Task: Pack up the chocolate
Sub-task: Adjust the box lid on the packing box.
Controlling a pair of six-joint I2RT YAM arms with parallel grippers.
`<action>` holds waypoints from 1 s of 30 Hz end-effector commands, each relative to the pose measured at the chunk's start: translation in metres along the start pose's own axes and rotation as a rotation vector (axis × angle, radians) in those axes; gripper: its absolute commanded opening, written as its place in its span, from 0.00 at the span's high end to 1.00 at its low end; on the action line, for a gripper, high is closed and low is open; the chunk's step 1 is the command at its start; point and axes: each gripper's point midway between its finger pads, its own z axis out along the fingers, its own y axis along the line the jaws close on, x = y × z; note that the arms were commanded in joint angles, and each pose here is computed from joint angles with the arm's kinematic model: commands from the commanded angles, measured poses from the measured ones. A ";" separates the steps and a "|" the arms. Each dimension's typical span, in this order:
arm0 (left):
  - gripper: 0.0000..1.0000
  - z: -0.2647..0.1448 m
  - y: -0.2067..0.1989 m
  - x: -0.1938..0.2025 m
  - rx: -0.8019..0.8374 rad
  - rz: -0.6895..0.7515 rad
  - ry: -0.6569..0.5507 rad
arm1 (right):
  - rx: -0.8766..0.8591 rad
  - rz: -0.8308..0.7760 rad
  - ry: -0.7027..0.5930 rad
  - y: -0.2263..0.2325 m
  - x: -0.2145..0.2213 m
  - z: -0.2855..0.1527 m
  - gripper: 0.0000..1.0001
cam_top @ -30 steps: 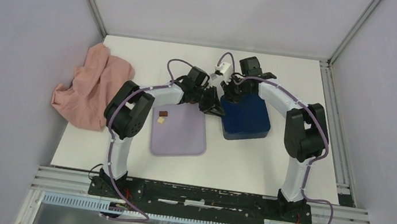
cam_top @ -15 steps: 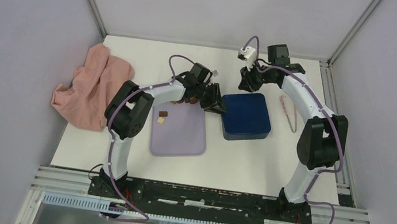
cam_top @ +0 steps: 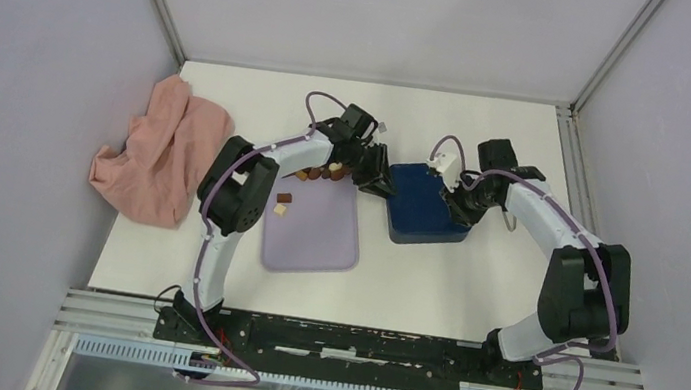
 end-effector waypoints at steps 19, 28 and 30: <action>0.64 0.010 0.030 0.020 -0.113 0.040 0.065 | 0.155 0.128 -0.143 -0.107 -0.060 0.003 0.84; 0.64 0.013 0.031 0.021 -0.112 0.036 0.075 | 0.133 0.198 0.062 -0.107 0.000 0.048 0.85; 0.64 0.011 0.027 0.018 -0.104 0.044 0.068 | 0.138 0.171 -0.028 -0.110 -0.022 0.031 0.83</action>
